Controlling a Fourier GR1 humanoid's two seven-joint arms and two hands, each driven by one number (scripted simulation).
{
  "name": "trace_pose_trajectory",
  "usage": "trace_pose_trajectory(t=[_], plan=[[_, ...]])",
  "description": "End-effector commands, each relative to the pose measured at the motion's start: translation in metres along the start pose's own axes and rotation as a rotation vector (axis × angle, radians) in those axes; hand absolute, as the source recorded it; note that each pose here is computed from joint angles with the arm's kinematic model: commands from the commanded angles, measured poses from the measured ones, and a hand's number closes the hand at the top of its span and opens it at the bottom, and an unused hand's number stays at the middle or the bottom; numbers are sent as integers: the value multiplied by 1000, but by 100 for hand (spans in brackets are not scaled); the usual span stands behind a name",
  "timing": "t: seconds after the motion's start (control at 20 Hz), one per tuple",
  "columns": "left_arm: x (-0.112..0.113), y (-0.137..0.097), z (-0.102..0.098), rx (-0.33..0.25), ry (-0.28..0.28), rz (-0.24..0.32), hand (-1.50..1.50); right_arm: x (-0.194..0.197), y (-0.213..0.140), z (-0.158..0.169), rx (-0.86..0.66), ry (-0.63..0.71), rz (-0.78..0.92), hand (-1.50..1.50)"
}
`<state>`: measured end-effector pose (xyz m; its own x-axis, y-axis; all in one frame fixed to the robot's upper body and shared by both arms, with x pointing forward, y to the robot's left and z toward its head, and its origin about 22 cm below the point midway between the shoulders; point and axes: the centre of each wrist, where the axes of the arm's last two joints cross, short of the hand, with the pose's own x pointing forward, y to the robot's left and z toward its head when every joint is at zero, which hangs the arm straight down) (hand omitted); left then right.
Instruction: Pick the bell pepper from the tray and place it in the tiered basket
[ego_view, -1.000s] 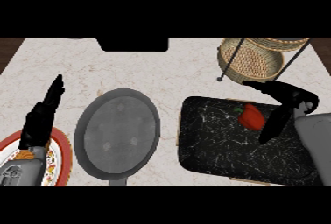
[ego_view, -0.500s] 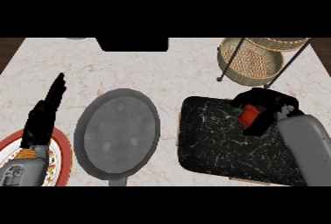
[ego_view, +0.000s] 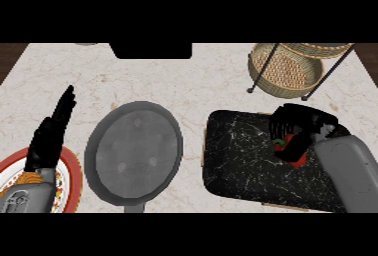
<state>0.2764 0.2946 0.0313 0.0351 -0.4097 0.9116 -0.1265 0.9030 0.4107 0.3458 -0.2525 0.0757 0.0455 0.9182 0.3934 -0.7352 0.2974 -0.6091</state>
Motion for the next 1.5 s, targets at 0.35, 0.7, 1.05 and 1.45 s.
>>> trace_pose_trajectory(t=[0.35, 0.7, 1.05, 1.45], plan=[[10, -14, -9, -74, -43, 6, 0, 173, 39, -26, -417, 125, -71, 150], [17, -18, -19, -67, -33, 1, 0, 238, 14, 0, -797, 39, -300, 150], [7, -6, -12, -54, -19, 10, 0, 294, -6, 28, -1164, -35, -303, 150], [2, -8, -6, -18, -5, 2, 0, 321, -57, 55, -1291, 92, -130, 150]])
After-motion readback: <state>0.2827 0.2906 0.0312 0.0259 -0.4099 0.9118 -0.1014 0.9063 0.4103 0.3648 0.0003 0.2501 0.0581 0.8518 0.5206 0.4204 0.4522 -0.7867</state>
